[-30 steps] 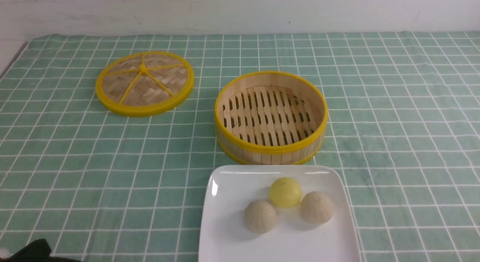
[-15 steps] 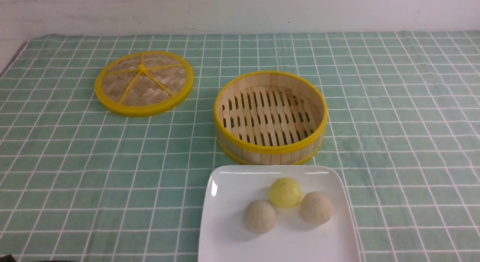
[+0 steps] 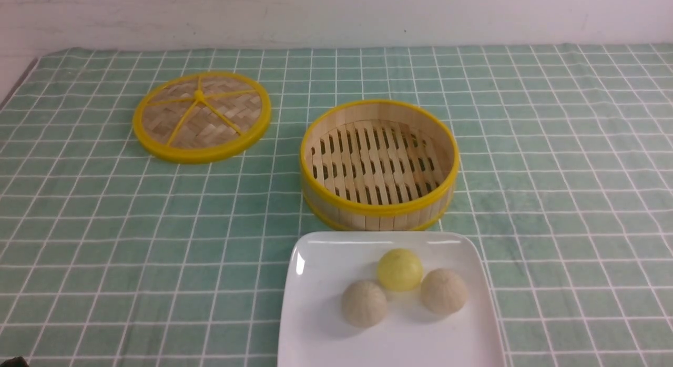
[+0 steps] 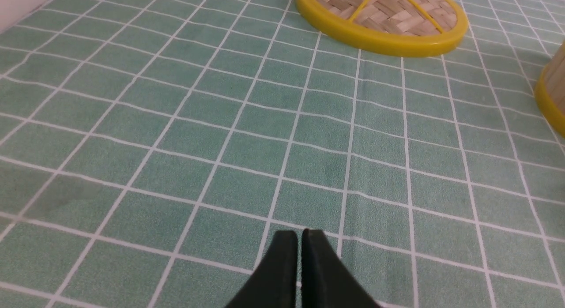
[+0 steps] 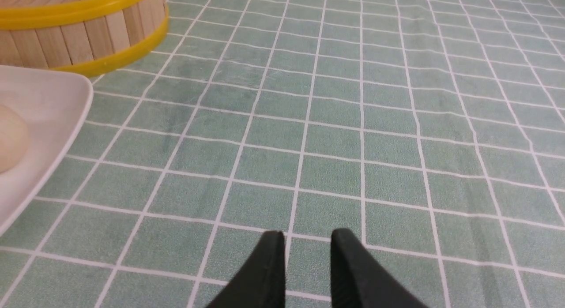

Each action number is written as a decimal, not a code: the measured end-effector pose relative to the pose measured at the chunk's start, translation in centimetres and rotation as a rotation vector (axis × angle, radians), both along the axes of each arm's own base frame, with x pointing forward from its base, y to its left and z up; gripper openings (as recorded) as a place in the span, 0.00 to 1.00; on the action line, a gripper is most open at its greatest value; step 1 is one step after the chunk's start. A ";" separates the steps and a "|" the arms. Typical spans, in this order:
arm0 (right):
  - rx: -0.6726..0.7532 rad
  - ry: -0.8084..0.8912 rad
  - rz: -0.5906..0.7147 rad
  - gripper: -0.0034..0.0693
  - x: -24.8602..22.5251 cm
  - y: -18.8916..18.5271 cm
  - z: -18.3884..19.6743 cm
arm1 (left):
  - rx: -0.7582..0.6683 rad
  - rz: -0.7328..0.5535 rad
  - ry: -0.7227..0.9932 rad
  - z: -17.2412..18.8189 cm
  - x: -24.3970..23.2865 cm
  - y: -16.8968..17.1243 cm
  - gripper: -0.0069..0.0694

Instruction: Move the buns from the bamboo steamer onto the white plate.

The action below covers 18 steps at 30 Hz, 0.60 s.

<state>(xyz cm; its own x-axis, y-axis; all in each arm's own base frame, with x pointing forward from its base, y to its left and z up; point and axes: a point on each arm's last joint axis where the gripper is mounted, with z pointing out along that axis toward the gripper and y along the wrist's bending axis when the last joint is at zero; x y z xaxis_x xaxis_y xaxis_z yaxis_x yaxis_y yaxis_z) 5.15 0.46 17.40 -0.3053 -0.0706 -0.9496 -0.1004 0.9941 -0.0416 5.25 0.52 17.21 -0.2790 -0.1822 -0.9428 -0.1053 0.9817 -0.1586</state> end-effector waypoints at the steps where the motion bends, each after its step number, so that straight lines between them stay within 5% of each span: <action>1: 0.000 0.000 0.000 0.30 0.0 0.0 0.0 | 0.000 0.000 0.000 0.0 0.0 0.0 0.15; 18: 0.000 0.000 0.000 0.33 0.0 0.0 0.0 | 0.001 0.000 0.000 0.0 0.0 0.0 0.17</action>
